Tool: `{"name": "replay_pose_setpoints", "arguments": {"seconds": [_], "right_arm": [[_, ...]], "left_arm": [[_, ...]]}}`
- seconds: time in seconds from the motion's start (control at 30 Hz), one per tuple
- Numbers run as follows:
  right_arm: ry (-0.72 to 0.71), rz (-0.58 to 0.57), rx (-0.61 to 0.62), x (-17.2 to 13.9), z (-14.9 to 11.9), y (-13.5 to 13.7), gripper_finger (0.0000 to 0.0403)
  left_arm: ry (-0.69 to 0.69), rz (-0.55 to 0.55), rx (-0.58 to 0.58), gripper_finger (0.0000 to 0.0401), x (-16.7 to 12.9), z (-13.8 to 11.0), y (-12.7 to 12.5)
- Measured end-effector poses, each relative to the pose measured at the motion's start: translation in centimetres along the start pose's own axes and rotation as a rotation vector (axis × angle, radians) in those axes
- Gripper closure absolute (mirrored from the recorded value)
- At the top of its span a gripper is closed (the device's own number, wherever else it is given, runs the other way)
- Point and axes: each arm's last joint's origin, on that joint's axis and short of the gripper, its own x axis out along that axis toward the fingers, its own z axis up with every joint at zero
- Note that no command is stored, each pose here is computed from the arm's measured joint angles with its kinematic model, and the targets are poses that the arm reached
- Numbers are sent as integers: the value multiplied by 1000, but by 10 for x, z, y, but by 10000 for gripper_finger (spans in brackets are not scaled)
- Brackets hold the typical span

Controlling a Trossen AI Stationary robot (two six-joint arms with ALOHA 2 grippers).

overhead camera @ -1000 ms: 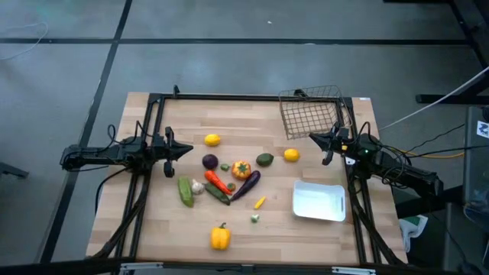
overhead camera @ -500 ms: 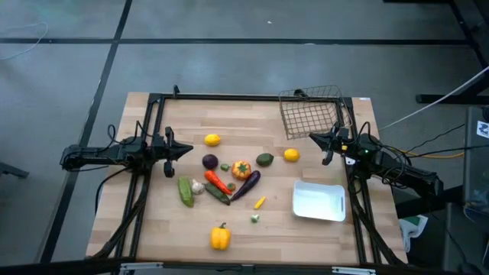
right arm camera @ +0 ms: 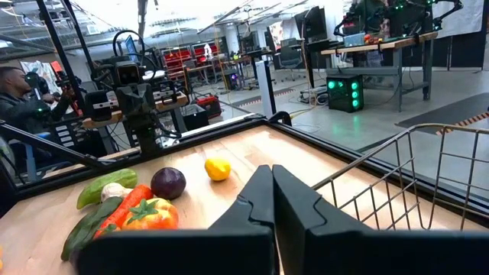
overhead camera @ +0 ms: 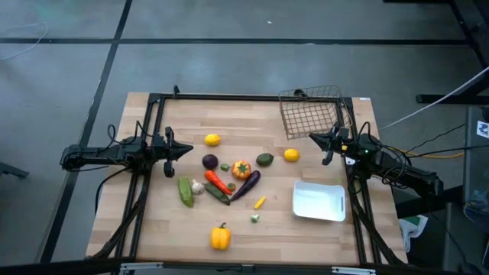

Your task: Sort produce into baskets

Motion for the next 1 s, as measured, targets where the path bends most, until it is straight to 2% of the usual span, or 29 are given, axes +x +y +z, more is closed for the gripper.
{"name": "replay_pose_setpoints", "arguments": {"seconds": [0.23, 0.47, 0.6, 0.87, 1.0], "right_arm": [[-10, -7, 0, 0, 1, 0, 402], [-9, -5, 0, 0, 1, 0, 402], [-8, 2, 0, 0, 1, 0, 402], [-8, 2, 0, 0, 1, 0, 400], [-8, 2, 9, 0, 1, 0, 378]], "left_arm": [[-4, 16, -7, 396, 0, 0, 0], [-32, 116, -155, 387, 0, 2, 3], [-47, 149, -250, 351, 0, 2, 4], [-77, 149, -355, 244, 0, 4, 4], [-135, 133, -390, 200, 0, 10, 4]]}}
